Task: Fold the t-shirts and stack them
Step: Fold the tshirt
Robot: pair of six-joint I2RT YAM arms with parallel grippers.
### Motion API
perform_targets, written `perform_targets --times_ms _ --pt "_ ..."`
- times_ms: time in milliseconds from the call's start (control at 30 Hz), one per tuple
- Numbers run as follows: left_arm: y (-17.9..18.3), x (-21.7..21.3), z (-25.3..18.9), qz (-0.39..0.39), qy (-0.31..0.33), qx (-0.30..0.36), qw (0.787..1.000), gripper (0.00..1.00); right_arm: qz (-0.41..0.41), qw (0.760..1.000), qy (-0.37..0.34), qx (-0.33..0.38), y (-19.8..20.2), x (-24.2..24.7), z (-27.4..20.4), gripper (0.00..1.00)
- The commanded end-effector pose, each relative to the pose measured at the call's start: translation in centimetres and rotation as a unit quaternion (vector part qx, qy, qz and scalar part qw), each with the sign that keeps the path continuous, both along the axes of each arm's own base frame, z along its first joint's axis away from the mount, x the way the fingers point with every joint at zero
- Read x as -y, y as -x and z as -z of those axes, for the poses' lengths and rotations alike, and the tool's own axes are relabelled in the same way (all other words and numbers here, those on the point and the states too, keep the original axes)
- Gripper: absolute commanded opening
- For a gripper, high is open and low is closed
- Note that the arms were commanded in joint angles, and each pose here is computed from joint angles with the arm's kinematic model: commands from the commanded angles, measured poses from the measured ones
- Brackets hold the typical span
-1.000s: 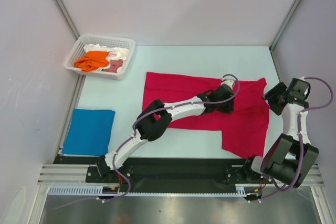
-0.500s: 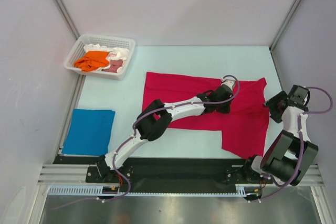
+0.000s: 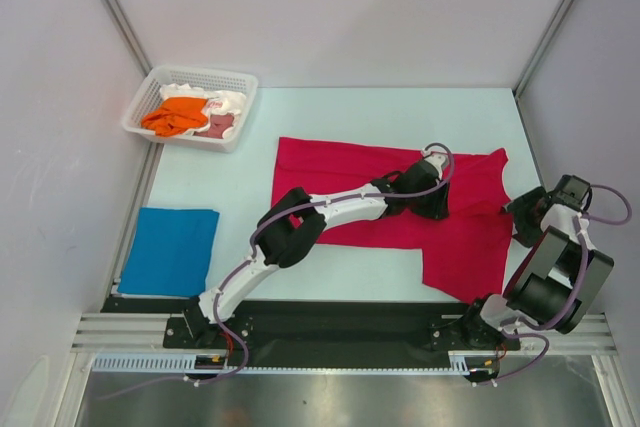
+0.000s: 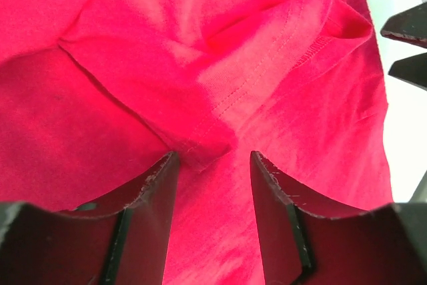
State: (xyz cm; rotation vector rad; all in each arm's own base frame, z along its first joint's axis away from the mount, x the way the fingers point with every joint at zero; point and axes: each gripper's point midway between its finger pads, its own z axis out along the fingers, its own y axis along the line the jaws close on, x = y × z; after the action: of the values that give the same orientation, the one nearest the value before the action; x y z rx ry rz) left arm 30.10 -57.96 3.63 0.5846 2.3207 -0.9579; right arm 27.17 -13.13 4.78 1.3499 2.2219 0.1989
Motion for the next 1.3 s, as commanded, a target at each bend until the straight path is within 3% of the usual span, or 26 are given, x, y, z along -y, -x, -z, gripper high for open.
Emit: perform_targets --times_ms 0,100,300,500,733,900,1067,1167,1200,1267 --pt "0.6 1.0 -0.5 0.013 0.019 -0.015 1.0 0.53 0.003 1.0 -0.002 0.03 -1.2 0.6 -0.6 0.72" --pt "0.4 1.2 0.0 0.011 0.016 -0.016 1.0 0.51 -0.001 0.999 -0.006 0.032 -1.4 0.5 -0.5 0.72" --pt "-0.8 0.8 1.0 -0.008 0.004 -0.013 1.0 0.34 -0.003 0.999 0.007 0.04 -1.5 0.9 -1.2 0.72" --pt "-2.3 -0.2 -0.5 -0.021 -0.003 0.004 1.0 0.0 -0.005 0.999 0.009 0.037 -1.5 0.9 -1.2 0.7" --pt "-2.7 -2.3 -4.3 -0.037 0.002 0.044 0.998 0.0 -0.004 0.999 0.019 0.034 -1.0 1.0 -1.3 0.61" --pt "-1.8 -3.3 -3.4 -0.033 0.009 0.028 0.999 0.0 -0.006 0.999 0.016 0.042 -1.2 0.8 -1.8 0.51" --pt "-1.4 -3.4 -2.8 -0.016 0.02 0.008 1.0 0.02 -0.012 0.999 -0.005 0.041 -1.1 0.0 -1.1 0.52" --pt "-1.4 -3.2 -3.2 -0.008 0.032 0.005 0.999 0.13 -0.02 0.999 -0.017 0.037 -0.8 -0.6 -0.1 0.57" --pt "-1.4 -3.0 -3.4 -0.003 0.04 0.006 0.999 0.23 -0.02 0.999 -0.017 0.034 -0.7 -0.7 0.2 0.57" --pt "-1.2 -2.9 -3.5 0.005 0.046 0.004 0.999 0.31 -0.022 0.999 -0.017 0.028 -0.4 -0.8 0.8 0.57"
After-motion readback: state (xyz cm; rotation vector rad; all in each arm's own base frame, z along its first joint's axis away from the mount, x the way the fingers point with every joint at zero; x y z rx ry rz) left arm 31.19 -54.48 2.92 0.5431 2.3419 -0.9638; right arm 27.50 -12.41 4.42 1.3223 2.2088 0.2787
